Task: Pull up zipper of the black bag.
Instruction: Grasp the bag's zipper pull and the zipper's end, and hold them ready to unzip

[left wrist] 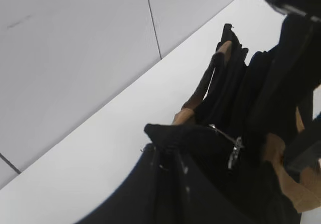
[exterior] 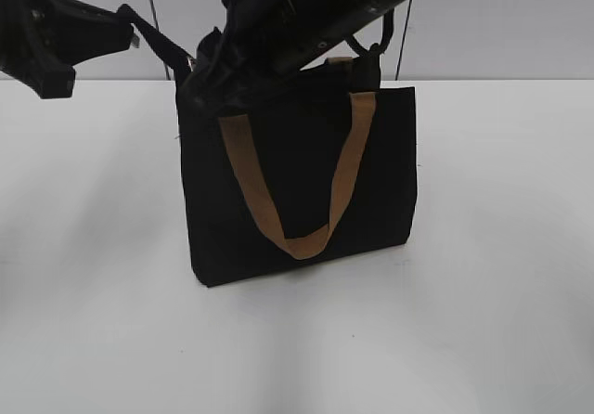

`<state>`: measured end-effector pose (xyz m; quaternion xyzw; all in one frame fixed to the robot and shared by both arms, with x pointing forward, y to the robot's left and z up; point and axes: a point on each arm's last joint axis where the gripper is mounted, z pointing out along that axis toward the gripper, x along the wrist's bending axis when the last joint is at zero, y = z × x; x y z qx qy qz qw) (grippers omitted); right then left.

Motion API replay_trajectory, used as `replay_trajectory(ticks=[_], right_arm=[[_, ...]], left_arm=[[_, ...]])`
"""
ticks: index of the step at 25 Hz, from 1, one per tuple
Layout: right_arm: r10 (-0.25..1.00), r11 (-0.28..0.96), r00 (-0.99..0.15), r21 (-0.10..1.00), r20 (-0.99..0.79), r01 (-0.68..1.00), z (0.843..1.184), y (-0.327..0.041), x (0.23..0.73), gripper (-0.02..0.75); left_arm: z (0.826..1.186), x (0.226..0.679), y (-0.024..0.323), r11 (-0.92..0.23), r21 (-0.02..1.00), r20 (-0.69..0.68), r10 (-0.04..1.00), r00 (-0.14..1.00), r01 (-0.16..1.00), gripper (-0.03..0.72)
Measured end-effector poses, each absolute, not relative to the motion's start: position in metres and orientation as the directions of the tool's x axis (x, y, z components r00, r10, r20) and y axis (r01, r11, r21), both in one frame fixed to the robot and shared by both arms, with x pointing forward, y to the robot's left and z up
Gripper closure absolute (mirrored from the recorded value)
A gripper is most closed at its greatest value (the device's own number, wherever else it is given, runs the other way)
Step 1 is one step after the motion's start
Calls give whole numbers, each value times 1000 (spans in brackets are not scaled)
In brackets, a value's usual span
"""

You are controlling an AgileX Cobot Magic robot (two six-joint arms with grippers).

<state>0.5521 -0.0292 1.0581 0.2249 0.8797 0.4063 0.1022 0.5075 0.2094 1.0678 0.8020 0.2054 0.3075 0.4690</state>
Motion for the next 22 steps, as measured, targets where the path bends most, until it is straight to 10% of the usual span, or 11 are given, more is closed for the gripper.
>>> replay_trajectory(ticks=[22], right_arm=[[482,603,-875,741,-42,297,1044,-28,560,358]], left_arm=[[1068,506,208,-470,882,293,609,737,37,662]])
